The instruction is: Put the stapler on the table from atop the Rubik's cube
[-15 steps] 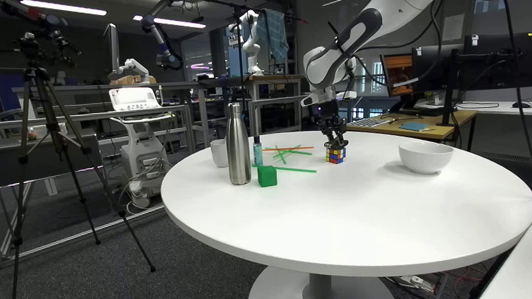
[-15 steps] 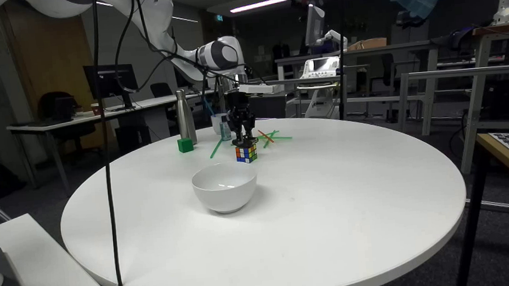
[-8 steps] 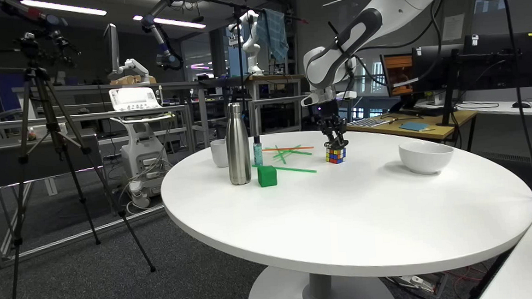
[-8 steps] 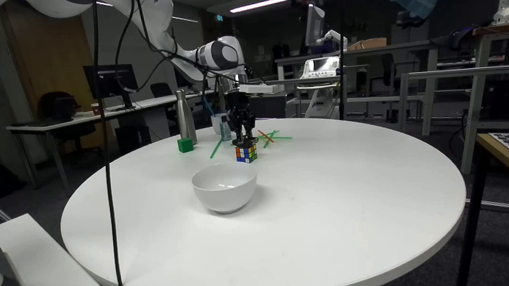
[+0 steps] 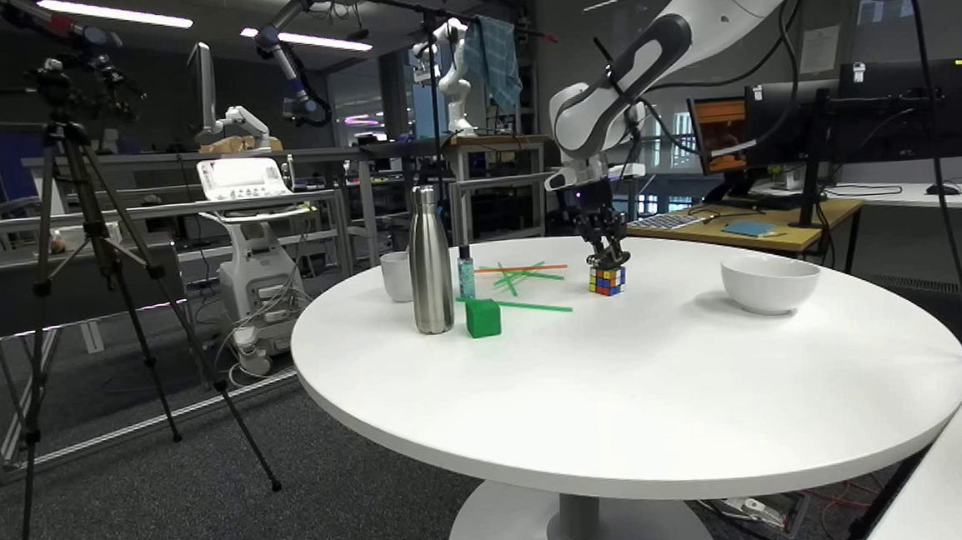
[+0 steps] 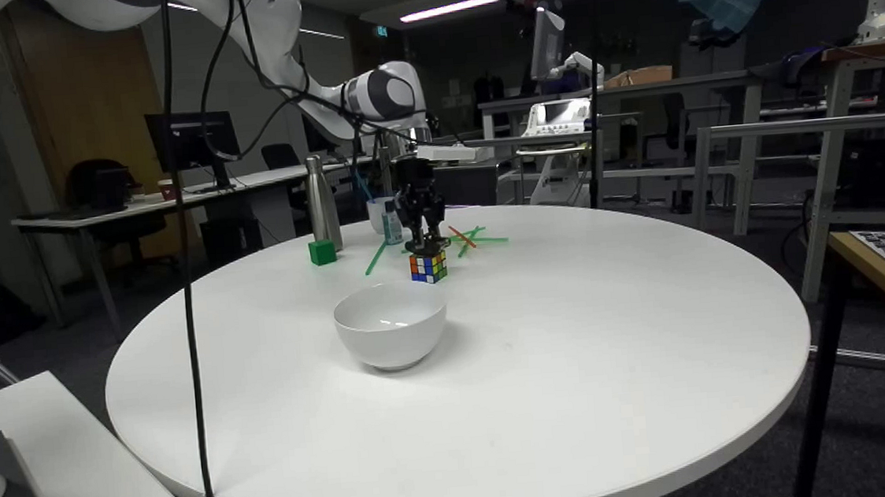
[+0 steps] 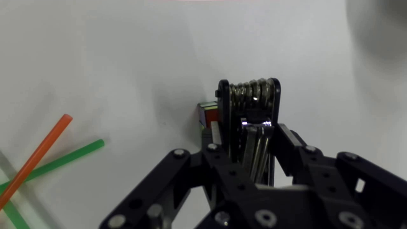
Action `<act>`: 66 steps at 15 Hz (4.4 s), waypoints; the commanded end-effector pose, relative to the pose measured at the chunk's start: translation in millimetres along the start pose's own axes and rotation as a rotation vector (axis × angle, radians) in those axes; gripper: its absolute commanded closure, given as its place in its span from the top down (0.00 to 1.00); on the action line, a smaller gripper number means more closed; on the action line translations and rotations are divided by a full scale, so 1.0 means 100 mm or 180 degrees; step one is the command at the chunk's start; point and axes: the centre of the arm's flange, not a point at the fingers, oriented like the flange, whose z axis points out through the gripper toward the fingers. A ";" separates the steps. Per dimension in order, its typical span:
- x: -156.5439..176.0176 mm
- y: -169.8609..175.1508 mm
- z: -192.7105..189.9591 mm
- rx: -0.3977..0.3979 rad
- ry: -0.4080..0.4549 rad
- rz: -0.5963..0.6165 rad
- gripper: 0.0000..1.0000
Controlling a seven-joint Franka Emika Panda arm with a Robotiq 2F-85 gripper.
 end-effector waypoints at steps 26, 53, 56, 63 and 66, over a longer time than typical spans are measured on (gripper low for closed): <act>0.46 -0.02 -0.59 -0.0232 0.0003 -0.0267 0.20; 0.94 -0.65 -0.24 0.0124 0.0032 -0.0558 0.20; 0.96 -0.67 -0.20 0.0159 0.0031 -0.0569 0.20; 0.98 -0.69 -0.05 0.0275 0.0014 -0.0597 0.20; 0.98 -0.71 0.01 0.0316 0.0017 -0.0607 0.20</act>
